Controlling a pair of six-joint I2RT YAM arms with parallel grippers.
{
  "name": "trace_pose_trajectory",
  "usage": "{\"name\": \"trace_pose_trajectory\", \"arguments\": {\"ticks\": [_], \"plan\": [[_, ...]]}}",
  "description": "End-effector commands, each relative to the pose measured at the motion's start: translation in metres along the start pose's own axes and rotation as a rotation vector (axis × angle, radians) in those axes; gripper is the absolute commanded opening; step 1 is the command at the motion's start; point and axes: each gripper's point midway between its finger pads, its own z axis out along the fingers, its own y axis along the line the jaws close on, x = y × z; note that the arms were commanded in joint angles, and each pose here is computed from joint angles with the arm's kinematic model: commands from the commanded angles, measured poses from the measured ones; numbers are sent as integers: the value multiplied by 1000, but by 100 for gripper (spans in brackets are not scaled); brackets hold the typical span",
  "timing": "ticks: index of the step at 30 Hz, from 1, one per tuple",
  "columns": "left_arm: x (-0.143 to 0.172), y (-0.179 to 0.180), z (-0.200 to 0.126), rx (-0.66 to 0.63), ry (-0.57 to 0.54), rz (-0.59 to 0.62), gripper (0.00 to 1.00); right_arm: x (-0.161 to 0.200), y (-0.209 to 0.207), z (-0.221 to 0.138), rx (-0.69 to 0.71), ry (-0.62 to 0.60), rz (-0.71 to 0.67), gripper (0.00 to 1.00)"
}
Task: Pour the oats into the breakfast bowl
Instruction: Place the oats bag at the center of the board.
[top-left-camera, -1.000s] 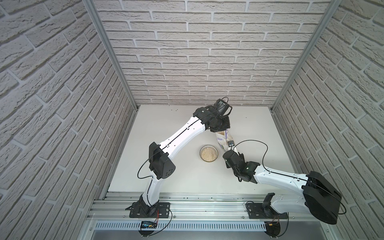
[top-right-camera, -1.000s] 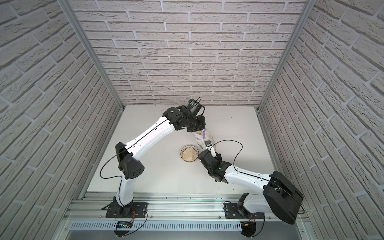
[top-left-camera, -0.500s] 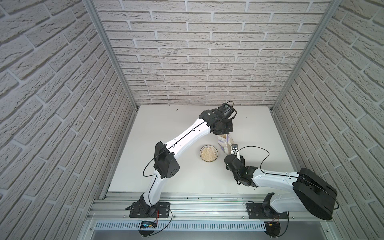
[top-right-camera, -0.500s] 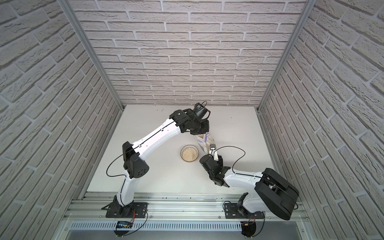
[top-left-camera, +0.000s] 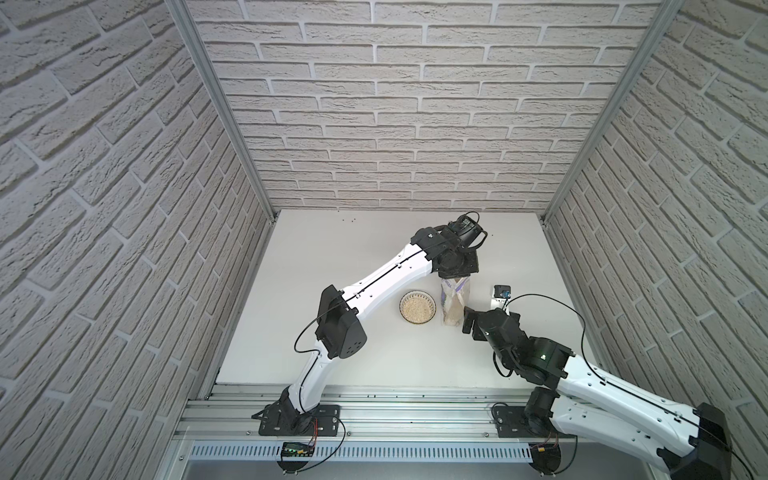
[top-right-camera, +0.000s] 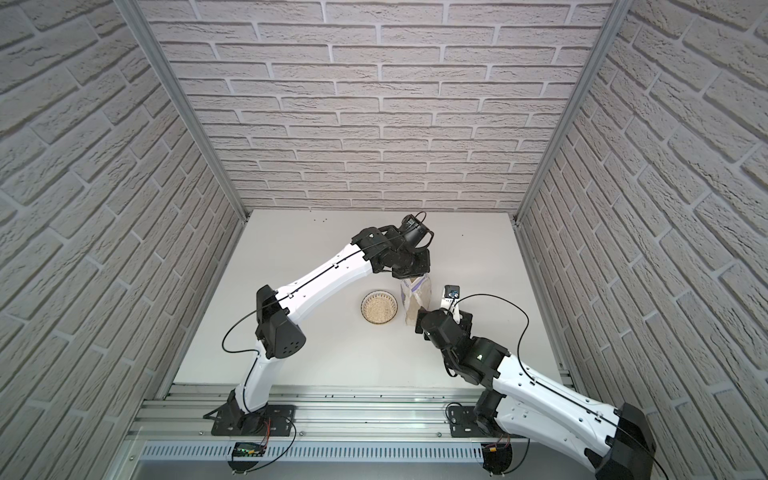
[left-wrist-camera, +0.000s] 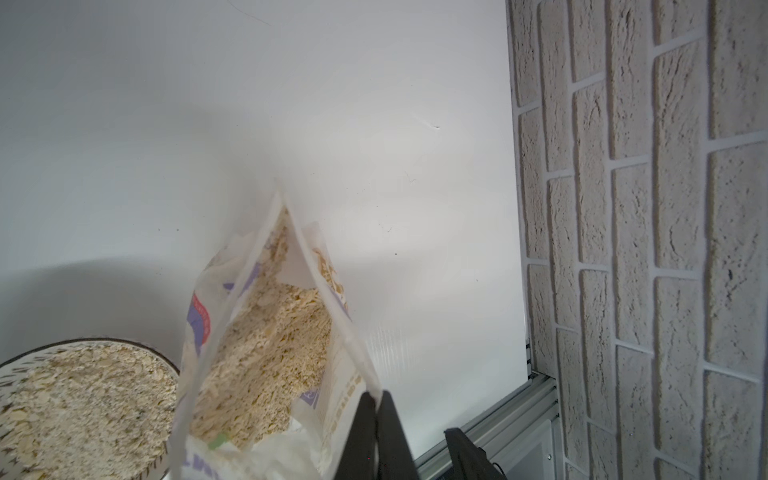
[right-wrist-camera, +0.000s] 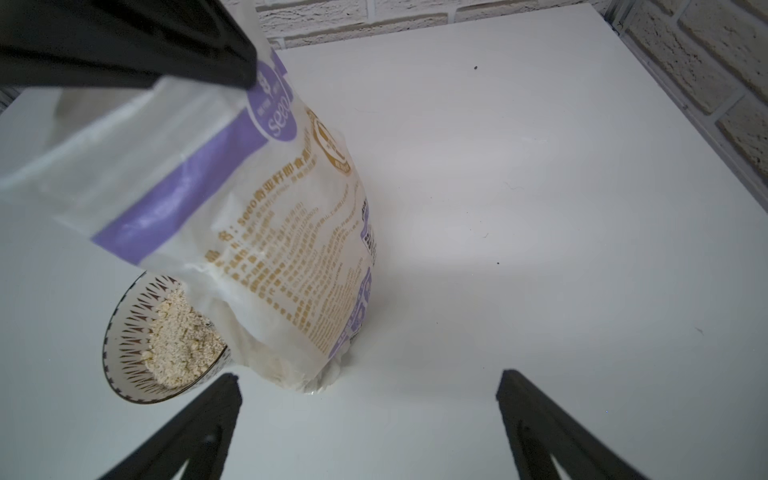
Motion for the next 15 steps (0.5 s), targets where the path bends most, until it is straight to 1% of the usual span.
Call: {"name": "trace_pose_trajectory", "arguments": {"ticks": [1,4,8,11,15], "plan": [[-11,-22,-11,74,-44,-17,0,-8,-12,-12,24,-17,38,100],[-10,-24,-11,80,-42,-29,0,-14,-11,-25,-22,-10,73,100],[-8,-32,-12,101,-44,-39,0,-30,-6,-43,-88,12,71,100],[-7,-33,-9,99,-46,-41,0,-42,-10,-56,-83,30,58,100],[-5,-34,-3,106,-29,-52,0,-47,-16,-67,-73,65,40,100]]}}
